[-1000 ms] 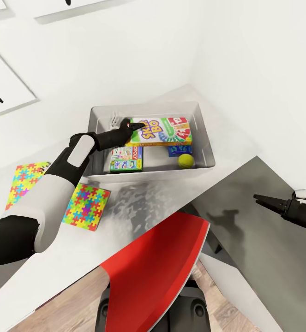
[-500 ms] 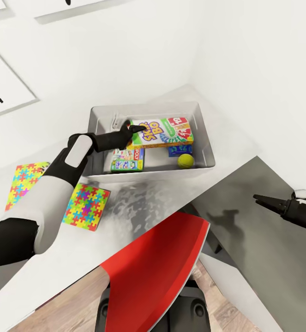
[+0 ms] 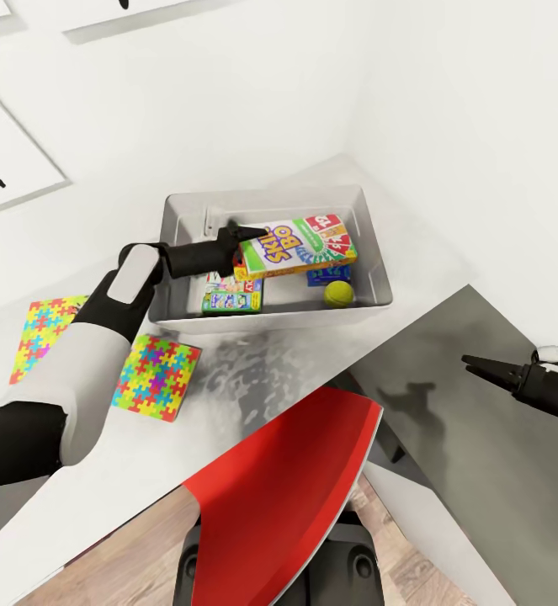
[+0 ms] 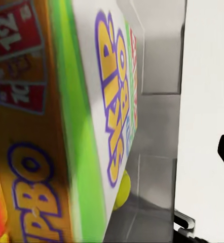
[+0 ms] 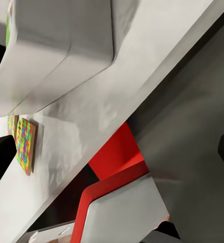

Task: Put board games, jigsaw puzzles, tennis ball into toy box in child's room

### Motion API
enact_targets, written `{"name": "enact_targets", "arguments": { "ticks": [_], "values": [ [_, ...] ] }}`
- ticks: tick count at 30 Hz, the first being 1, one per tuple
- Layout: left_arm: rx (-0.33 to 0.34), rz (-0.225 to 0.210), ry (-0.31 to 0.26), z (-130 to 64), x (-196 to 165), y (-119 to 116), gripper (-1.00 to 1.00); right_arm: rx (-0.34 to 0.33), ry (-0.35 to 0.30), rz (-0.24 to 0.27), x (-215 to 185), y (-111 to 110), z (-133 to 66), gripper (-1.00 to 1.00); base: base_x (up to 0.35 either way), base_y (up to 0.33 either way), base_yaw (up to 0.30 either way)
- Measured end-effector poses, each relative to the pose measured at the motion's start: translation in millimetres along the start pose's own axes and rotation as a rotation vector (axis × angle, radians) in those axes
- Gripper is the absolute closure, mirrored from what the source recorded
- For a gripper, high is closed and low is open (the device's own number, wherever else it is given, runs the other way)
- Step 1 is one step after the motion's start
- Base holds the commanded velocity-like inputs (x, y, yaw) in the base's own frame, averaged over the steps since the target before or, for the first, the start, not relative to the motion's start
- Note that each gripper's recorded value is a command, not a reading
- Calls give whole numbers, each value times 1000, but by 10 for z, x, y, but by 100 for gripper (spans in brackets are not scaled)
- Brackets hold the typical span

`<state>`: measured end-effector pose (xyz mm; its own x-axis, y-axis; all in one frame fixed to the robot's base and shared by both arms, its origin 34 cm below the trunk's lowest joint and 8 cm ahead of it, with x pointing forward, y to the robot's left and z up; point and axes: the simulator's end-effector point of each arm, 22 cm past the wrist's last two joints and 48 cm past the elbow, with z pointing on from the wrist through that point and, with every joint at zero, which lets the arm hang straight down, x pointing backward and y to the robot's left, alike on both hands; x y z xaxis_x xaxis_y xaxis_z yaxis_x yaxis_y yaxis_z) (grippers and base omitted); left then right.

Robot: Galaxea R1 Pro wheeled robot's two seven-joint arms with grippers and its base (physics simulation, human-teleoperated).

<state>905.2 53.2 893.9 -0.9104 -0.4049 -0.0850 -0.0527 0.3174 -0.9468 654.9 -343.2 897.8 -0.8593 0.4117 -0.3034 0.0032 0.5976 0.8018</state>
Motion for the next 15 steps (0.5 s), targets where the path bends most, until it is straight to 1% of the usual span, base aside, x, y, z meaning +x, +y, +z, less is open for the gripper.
{"name": "enact_targets", "arguments": {
  "ticks": [5, 15],
  "values": [
    [4, -10, 13, -12, 26, -3, -100, 0, 0, 0, 0, 1, 0, -100, 0, 0, 0],
    [-2, -12, 21, -45, 22, 14, -100, -1, 1, 1, 7, 2, 5, -100, 0, 0, 0]
  ]
}}
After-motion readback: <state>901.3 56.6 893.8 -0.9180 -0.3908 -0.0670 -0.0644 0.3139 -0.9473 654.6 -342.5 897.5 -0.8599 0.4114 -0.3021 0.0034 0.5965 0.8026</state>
